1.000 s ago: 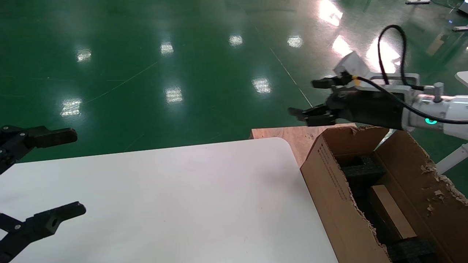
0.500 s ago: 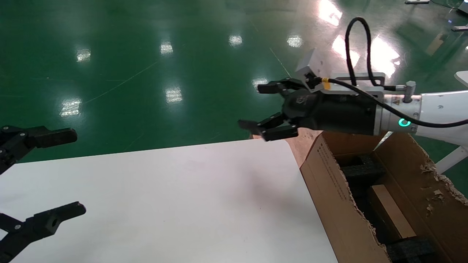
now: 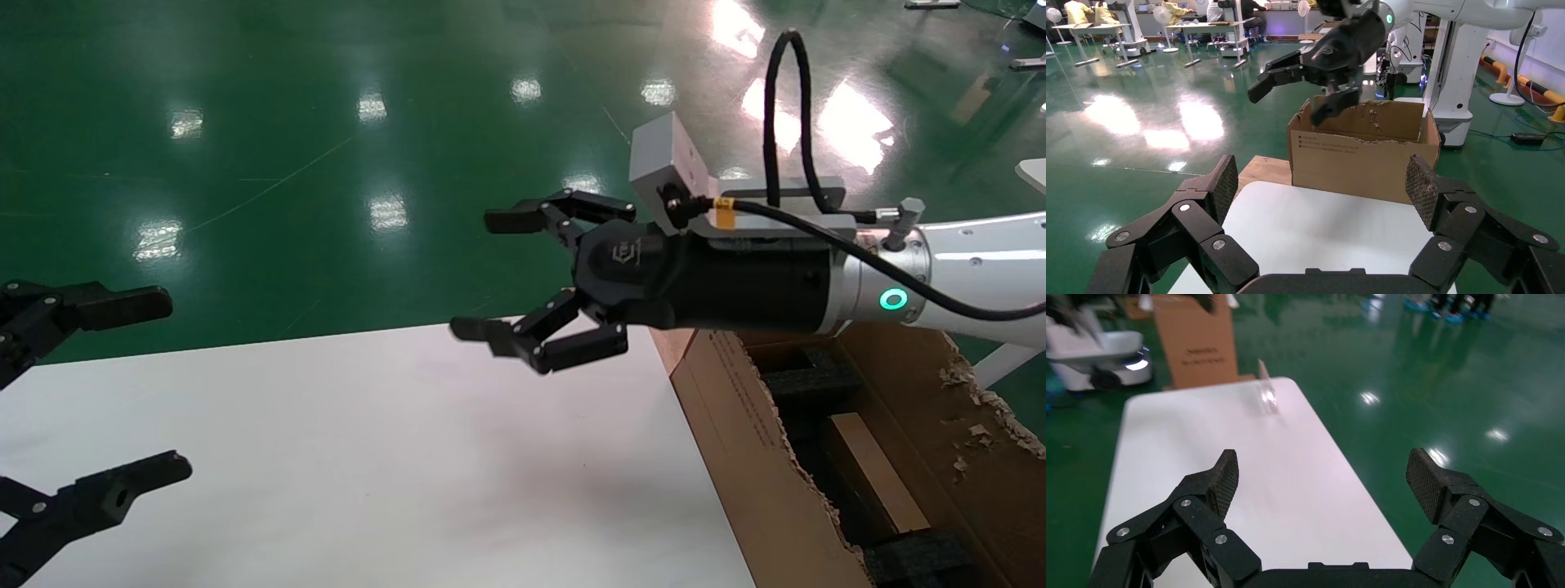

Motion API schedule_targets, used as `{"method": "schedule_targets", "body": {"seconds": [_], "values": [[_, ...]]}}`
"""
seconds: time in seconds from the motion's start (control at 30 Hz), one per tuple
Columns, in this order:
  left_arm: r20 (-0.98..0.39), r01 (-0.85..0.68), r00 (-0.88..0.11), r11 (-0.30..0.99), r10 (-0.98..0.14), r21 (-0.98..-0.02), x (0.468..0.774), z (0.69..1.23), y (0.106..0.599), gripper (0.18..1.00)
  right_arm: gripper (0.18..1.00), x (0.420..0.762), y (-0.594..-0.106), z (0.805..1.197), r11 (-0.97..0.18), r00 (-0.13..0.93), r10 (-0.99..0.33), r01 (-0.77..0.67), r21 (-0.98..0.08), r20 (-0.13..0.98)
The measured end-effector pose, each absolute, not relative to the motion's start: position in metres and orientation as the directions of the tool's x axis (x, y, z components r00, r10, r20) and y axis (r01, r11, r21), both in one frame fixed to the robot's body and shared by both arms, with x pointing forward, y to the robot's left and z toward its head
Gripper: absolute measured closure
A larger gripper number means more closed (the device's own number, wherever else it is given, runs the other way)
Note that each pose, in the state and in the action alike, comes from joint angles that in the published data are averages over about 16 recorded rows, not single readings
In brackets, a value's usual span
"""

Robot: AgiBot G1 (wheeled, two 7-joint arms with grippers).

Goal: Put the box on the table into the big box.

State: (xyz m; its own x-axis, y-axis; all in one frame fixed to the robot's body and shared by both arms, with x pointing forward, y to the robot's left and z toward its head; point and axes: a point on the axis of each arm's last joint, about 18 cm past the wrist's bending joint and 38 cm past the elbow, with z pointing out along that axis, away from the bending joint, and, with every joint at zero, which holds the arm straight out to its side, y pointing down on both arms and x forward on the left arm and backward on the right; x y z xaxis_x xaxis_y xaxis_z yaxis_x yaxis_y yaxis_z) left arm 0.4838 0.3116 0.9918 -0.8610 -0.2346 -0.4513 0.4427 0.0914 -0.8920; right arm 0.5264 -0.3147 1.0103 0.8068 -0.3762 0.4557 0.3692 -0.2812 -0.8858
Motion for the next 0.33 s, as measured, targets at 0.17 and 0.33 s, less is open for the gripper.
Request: {"method": "schedule_targets", "body": {"seconds": [0.17,0.33], "values": [[-0.451,0.443,-0.861,0.091,-0.235,-0.892,0.484,0.992,0.312,0.184,0.178,0.517,-0.308,1.009,-0.245,0.827,-0.328,0.393,-0.886,0.457],[-0.451,0.443,-0.861,0.091,-0.235,-0.892,0.484,0.992,0.312,0.184,0.178,0.510,-0.305,1.007,-0.223,0.837,-0.299,0.406,-0.886,0.459]]}}
